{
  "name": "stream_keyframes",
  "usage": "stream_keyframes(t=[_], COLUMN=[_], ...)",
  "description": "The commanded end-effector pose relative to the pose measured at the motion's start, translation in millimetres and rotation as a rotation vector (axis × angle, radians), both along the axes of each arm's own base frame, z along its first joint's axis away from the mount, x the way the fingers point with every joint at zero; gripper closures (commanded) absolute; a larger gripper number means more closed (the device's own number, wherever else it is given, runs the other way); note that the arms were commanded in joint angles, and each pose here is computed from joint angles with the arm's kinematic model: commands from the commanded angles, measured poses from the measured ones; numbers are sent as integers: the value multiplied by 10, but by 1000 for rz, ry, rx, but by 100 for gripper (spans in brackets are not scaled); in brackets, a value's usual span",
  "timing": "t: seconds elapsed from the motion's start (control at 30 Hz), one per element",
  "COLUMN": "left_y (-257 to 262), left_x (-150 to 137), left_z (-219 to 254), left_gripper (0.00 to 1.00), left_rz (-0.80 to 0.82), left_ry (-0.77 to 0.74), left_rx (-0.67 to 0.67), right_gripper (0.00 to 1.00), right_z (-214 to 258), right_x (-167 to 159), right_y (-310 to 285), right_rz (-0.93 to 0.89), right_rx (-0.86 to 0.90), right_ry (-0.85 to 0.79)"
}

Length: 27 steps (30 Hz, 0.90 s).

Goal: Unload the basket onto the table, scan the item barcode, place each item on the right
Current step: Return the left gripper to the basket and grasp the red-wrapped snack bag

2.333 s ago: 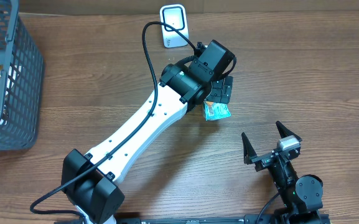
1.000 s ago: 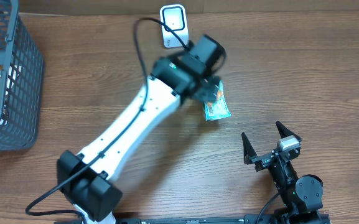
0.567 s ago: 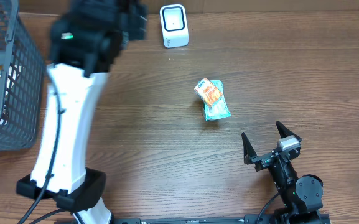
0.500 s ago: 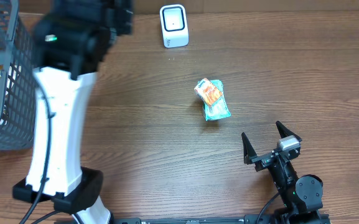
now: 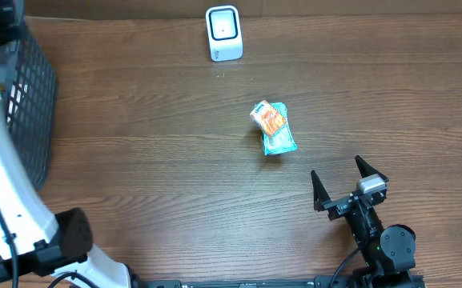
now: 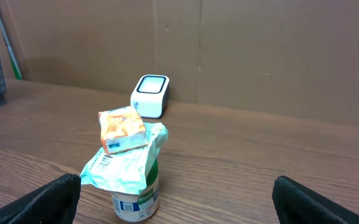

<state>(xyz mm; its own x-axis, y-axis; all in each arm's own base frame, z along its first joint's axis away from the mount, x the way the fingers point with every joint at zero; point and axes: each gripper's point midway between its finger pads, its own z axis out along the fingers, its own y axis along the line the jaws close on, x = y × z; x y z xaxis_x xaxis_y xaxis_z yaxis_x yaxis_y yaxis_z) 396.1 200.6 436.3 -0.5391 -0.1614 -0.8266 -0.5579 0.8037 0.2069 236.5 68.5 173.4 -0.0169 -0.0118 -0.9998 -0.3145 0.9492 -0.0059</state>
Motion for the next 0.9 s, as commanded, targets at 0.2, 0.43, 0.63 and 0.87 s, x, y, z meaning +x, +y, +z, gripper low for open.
stream_keyframes(t=[0.2, 0.43, 0.63, 0.87], left_y=[911, 1380, 1514, 1646], left_x=[-131, 9, 239, 399], left_z=[-631, -1510, -2211, -2943], left_gripper=[0, 0, 0, 0], left_rz=[58, 22, -96, -174], left_ry=[101, 262, 370, 486], left_rx=[-103, -196, -245, -256], right_gripper=[0, 0, 0, 0], right_z=[-13, -13, -13, -13], right_x=[2, 2, 2, 2], right_y=[-11, -11, -11, -11], right_rz=[-4, -4, -4, -4], right_rx=[3, 3, 3, 3], right_ry=[-5, -5, -5, -5])
